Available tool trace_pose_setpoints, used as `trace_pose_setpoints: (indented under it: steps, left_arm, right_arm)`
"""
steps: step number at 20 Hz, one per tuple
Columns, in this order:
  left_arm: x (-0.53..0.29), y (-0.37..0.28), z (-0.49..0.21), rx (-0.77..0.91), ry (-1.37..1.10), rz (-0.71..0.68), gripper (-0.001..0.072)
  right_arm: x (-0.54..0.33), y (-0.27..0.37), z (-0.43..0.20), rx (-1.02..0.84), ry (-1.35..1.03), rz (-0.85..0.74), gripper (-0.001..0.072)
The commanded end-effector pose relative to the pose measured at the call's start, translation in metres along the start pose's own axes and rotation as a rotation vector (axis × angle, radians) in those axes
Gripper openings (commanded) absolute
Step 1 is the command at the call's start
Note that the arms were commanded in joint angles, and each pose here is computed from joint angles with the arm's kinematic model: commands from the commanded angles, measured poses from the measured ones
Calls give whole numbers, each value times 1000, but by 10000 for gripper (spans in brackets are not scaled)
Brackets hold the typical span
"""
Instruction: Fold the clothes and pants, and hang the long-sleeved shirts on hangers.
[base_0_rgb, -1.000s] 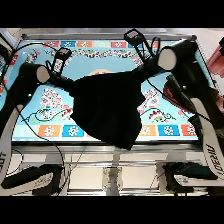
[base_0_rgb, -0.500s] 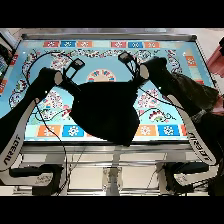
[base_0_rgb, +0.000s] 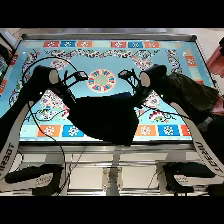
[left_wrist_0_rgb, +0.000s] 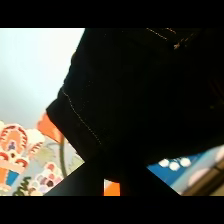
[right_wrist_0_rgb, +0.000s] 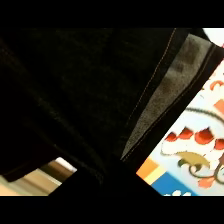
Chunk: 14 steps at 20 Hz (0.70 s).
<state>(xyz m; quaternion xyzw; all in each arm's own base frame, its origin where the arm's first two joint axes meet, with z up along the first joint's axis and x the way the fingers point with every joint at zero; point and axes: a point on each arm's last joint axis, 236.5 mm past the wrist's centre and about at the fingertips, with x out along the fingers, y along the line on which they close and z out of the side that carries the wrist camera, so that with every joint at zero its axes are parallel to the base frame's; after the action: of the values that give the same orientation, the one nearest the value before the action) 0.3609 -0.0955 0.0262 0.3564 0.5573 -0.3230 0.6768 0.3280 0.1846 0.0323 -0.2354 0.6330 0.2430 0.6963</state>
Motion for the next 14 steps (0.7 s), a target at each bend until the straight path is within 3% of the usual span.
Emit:
trace_pose_setpoints:
  steps: [1, 6, 14]
  left_arm:
    - [-22, -24, -20, 29, 44, -68, 85]
    - [-36, -61, -25, 4, 48, -207, 85]
    - [-57, -118, -36, -46, 109, -464, 110]
  right_arm:
    - [-20, 29, -25, 16, 4, 93, 16]
    - [-30, 80, -31, -28, -7, 167, 16]
    - [17, 102, -102, -70, 270, 164, 43]
